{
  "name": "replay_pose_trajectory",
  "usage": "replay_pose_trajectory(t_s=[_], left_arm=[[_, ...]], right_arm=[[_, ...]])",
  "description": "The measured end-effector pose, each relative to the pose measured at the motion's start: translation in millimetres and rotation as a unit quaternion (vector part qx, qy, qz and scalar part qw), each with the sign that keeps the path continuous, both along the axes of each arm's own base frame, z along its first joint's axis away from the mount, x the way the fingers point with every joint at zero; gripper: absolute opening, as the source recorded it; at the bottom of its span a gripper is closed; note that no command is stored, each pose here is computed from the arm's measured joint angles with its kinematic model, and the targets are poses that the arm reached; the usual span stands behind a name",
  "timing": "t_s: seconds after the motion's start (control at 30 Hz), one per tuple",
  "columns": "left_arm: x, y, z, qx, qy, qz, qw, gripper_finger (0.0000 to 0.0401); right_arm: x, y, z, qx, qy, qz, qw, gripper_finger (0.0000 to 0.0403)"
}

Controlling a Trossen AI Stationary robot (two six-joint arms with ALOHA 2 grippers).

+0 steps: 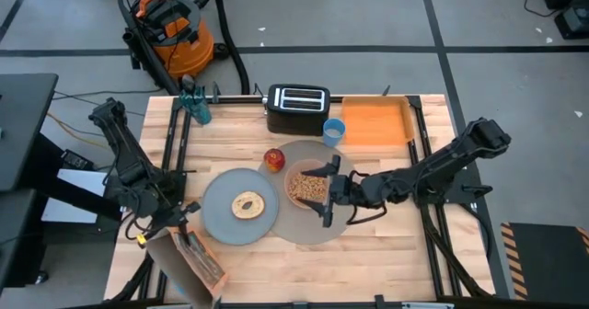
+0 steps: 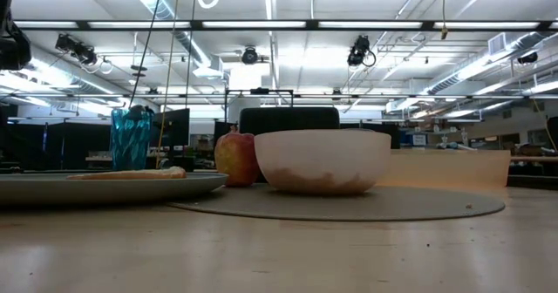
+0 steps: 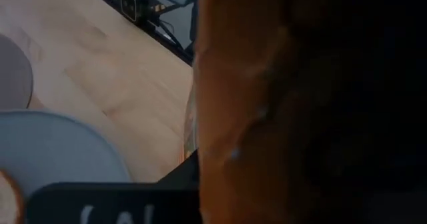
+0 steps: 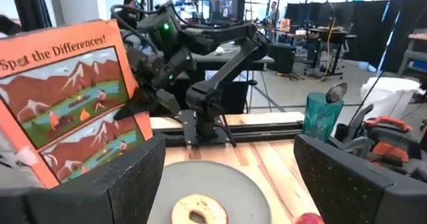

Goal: Arrange a breakfast setting
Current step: Pour the cereal from the cereal box into the orange bowl

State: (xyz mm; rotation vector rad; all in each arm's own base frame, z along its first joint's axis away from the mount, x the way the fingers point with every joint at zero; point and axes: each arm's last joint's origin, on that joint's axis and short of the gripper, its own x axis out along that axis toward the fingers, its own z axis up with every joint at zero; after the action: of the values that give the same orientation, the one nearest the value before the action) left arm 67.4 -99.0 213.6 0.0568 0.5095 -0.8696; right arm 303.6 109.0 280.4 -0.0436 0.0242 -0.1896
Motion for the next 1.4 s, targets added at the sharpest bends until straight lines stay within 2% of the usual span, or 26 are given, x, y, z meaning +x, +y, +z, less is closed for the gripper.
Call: replay_pose_trajectory(t_s=[0.4,0.6,0.8,1.17,1.27,1.4], left_arm=[[0,0,4,-0.025,0.025,0.016,0.999,0.0191],[-1,2,15,-0.025,0.025,0.016,0.999,0.0236],[-4,3,33,-0.039,0.033,-0.006,0.999,0.0244],[-13,17,85,-0.062,0.024,-0.004,0.998,0.0244],[-13,19,88,-0.058,0.012,0.007,0.998,0.0244],[-10,18,78,-0.033,0.007,0.043,0.999,0.0245]], right_arm=[[4,-6,-3,0.014,0.004,0.013,1.000,0.0339],[4,-6,-3,0.014,0.005,0.014,1.000,0.0339],[4,-5,-3,0.013,0.005,0.016,1.000,0.0339],[4,-5,-3,0.013,0.005,0.023,1.000,0.0339],[4,-4,-3,0.015,0.005,0.032,0.999,0.0339],[3,-3,-3,0.016,0.006,0.035,0.999,0.0339]])
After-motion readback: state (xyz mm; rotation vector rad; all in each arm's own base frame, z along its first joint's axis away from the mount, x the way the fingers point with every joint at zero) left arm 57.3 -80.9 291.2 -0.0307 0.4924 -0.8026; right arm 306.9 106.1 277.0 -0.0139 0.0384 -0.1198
